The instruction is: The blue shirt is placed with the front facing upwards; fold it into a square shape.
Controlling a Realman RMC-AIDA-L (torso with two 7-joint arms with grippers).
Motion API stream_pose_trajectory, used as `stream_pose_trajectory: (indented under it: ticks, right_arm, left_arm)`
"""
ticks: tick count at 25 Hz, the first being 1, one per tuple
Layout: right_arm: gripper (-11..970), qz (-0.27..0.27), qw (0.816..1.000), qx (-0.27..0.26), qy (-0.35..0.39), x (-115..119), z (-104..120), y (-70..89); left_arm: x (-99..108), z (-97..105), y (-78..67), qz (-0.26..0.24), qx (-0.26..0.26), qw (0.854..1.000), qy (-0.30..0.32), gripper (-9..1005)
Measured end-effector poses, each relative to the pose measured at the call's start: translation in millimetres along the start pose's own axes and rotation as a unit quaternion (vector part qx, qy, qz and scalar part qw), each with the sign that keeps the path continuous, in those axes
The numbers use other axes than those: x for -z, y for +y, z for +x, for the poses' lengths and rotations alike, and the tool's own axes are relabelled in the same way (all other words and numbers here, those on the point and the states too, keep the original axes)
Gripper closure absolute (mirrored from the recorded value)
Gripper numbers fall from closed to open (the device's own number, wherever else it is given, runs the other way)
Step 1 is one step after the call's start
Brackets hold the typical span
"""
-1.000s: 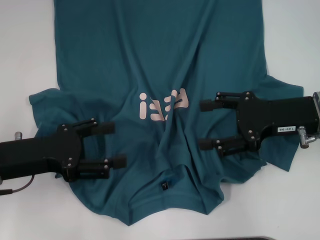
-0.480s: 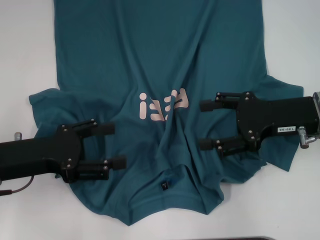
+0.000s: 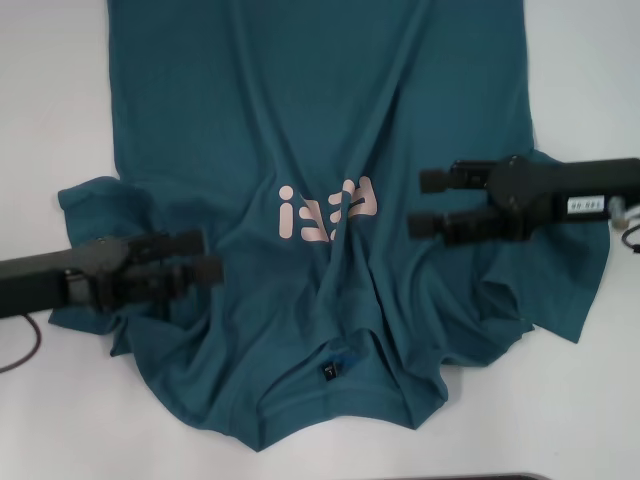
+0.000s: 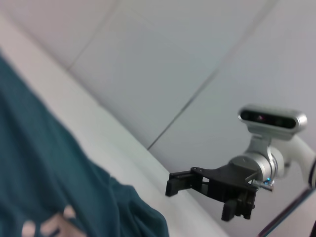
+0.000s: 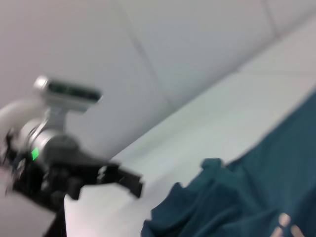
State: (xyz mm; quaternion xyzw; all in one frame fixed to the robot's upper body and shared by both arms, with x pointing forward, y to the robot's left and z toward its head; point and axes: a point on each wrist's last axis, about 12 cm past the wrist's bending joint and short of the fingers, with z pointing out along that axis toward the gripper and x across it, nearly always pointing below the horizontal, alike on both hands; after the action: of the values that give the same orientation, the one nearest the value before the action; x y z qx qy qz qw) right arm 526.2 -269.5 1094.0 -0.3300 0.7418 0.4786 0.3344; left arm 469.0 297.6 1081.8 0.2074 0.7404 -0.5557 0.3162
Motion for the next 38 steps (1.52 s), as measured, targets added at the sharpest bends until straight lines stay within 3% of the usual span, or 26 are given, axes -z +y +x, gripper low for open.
stream_pose_trajectory:
  ticks: [1, 3, 7, 8, 14, 23, 29, 34, 38]
  right_arm:
    - [14, 0.009, 0.998, -0.066, 0.004, 3.7, -5.8, -4.6]
    - [14, 0.012, 0.995, -0.097, 0.006, 4.7, -7.4, -6.1]
    - [14, 0.028, 0.969, -0.246, 0.016, 7.8, -11.9, -15.0]
    - [14, 0.034, 0.964, -0.262, 0.022, 8.9, -12.6, -16.6]
    - [14, 0.041, 0.955, -0.293, 0.020, 14.8, -17.5, -19.6]
    - [15, 0.004, 0.947, -0.317, -0.050, 12.6, -21.2, -17.2]
    - [15, -0.021, 0.963, -0.268, -0.007, 8.0, -31.7, -14.0]
    - [15, -0.014, 0.957, -0.291, 0.013, 6.2, -34.8, -15.9]
    - [15, 0.007, 0.953, -0.302, 0.033, 5.7, -36.9, -19.8]
  left_arm:
    - [3.1, -3.0, 1.6, -0.002, 0.040, 0.999, 0.002, 64]
    - [6.5, -5.8, 3.0, -0.003, 0.102, 0.995, -0.001, 64]
    - [13.7, -8.4, 4.0, -0.001, 0.211, 0.977, -0.033, 64]
    - [16.1, -8.4, 4.8, -0.002, 0.238, 0.970, -0.041, 63]
    - [26.5, -9.2, 7.9, -0.010, 0.289, 0.956, -0.056, 63]
    - [27.4, -8.9, 9.3, -0.013, 0.296, 0.953, -0.060, 64]
    - [25.9, -9.3, 9.1, -0.011, 0.296, 0.953, -0.063, 64]
    - [26.8, -9.2, 9.8, -0.015, 0.299, 0.952, -0.060, 63]
    - [39.1, -13.8, 16.0, -0.050, 0.306, 0.949, -0.060, 63]
